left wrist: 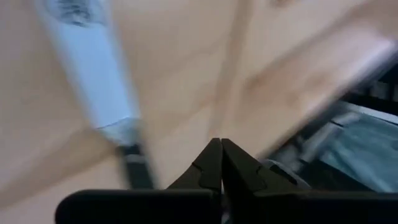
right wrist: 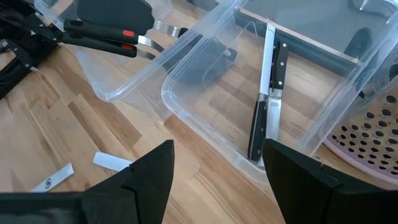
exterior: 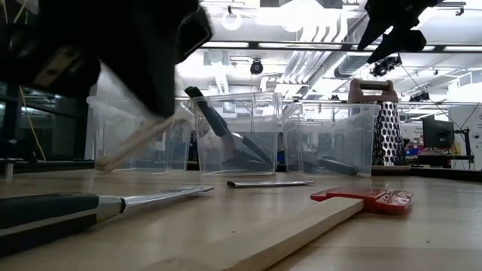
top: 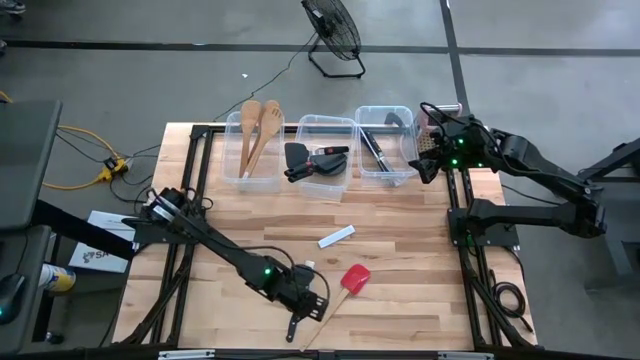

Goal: Pick & Place Kitchen Items
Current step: Put the black knife into the right bin

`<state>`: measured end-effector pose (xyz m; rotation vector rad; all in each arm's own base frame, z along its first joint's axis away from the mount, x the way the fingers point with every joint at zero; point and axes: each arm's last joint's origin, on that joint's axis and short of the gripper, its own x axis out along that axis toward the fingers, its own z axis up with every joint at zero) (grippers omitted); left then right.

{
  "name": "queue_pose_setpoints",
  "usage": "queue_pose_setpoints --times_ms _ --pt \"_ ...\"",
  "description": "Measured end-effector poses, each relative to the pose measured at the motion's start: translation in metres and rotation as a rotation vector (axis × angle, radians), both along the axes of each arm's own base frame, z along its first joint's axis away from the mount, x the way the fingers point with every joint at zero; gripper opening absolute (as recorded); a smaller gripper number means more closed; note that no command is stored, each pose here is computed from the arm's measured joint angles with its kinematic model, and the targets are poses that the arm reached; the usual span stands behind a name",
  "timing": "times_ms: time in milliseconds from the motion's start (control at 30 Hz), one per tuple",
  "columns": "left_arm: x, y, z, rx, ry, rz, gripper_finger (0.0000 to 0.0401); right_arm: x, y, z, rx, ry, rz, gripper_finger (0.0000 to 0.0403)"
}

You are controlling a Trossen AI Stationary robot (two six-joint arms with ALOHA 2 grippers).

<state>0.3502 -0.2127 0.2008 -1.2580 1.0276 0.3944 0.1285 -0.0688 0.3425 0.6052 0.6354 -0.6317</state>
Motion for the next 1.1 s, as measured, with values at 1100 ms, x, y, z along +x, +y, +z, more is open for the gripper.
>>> queue_pose_setpoints --times_ms 1100 --pt "-0.001 -0.012 -0.023 -0.021 0.072 -0.05 0.0 -0.001 0.0 -0.001 0.0 0.011 0.005 0.0235"
